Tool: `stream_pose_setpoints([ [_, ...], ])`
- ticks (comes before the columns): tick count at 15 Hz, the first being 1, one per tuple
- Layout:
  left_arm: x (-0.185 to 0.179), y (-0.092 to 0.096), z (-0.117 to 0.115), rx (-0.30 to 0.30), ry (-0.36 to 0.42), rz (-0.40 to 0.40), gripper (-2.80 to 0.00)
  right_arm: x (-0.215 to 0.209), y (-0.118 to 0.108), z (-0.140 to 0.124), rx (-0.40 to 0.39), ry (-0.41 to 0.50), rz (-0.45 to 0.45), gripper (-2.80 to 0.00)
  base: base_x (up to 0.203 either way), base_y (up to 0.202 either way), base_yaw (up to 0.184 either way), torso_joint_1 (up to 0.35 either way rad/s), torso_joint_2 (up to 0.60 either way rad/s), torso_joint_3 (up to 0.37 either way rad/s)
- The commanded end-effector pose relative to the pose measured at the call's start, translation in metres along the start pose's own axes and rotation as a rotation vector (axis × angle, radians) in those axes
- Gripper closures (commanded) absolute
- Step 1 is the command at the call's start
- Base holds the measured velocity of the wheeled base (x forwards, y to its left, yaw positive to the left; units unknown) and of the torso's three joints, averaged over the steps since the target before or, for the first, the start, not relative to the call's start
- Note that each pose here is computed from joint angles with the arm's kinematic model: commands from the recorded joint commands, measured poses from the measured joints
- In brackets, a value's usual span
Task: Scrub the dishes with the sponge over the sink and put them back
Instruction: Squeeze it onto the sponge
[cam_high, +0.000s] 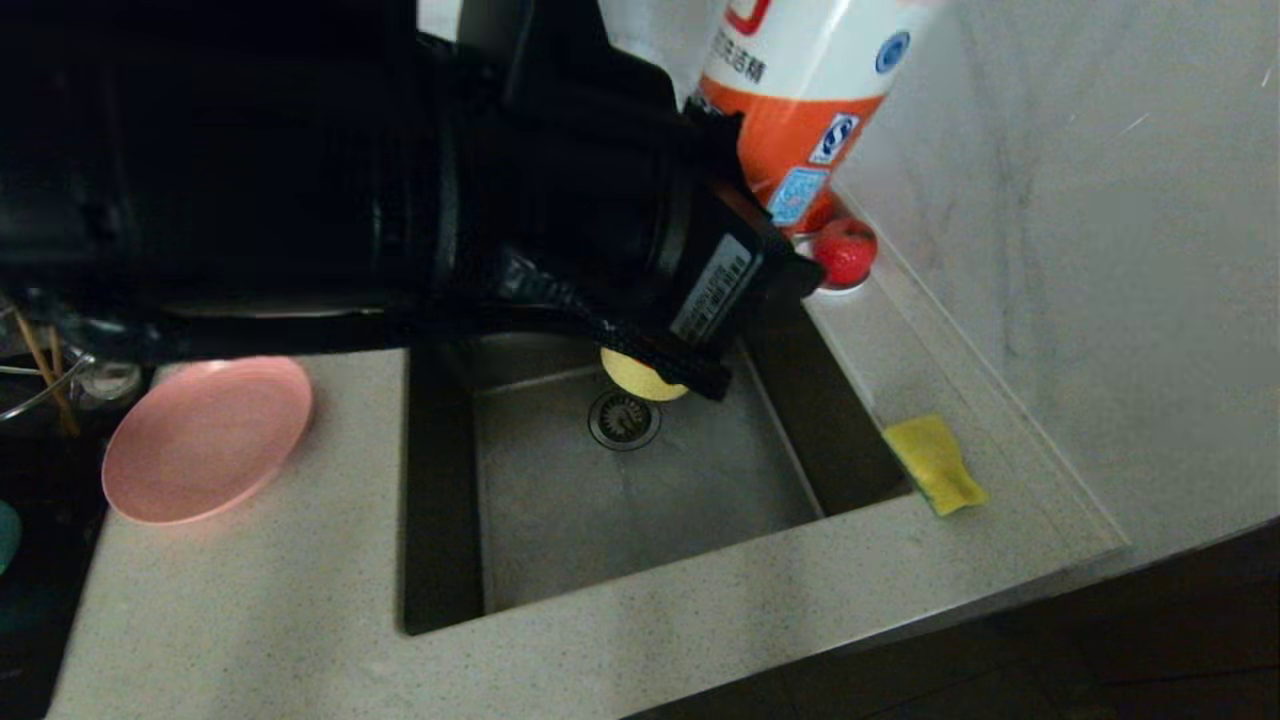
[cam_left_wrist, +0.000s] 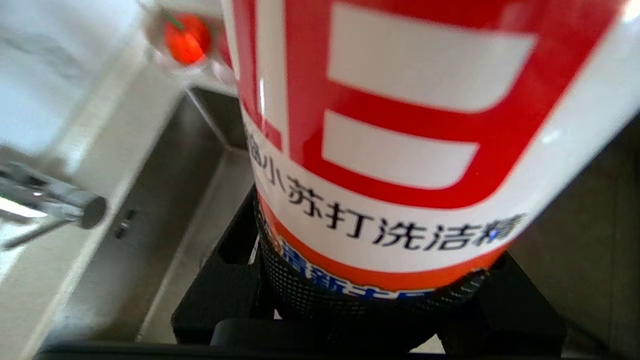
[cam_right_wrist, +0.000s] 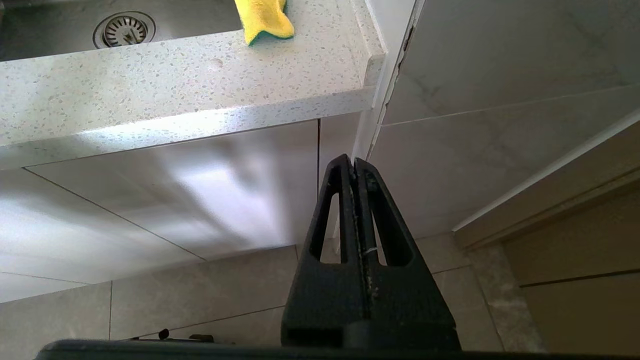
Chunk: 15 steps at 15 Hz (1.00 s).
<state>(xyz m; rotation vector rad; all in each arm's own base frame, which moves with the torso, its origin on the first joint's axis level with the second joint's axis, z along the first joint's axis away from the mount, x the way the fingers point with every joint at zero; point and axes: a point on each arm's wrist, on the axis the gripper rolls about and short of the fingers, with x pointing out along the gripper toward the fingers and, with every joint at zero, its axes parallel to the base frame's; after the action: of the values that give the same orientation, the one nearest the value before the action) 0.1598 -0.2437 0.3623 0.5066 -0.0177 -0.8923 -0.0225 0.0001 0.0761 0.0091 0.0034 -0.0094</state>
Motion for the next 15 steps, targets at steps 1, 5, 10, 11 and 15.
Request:
stream_pose_setpoints([
  [1, 0.028, -0.011, -0.014, 0.024, 0.066, -0.033, 0.0, 0.0, 0.0, 0.0, 0.0, 0.0, 0.0, 0.0, 0.0, 0.0, 0.0, 0.0, 0.0, 0.0],
  [5, 0.061, -0.027, -0.031, 0.094, 0.134, -0.077, 0.0, 0.0, 0.0, 0.0, 0.0, 0.0, 0.0, 0.0, 0.0, 0.0, 0.0, 0.0, 0.0, 0.0],
  [10, 0.092, -0.049, -0.051, 0.159, 0.212, -0.125, 0.0, 0.0, 0.0, 0.0, 0.0, 0.0, 0.0, 0.0, 0.0, 0.0, 0.0, 0.0, 0.0, 0.0],
  [11, 0.096, -0.054, -0.054, 0.166, 0.223, -0.135, 0.0, 0.0, 0.0, 0.0, 0.0, 0.0, 0.0, 0.0, 0.0, 0.0, 0.0, 0.0, 0.0, 0.0],
  [15, 0.114, -0.07, -0.069, 0.212, 0.276, -0.167, 0.0, 0.0, 0.0, 0.0, 0.0, 0.0, 0.0, 0.0, 0.0, 0.0, 0.0, 0.0, 0.0, 0.0],
])
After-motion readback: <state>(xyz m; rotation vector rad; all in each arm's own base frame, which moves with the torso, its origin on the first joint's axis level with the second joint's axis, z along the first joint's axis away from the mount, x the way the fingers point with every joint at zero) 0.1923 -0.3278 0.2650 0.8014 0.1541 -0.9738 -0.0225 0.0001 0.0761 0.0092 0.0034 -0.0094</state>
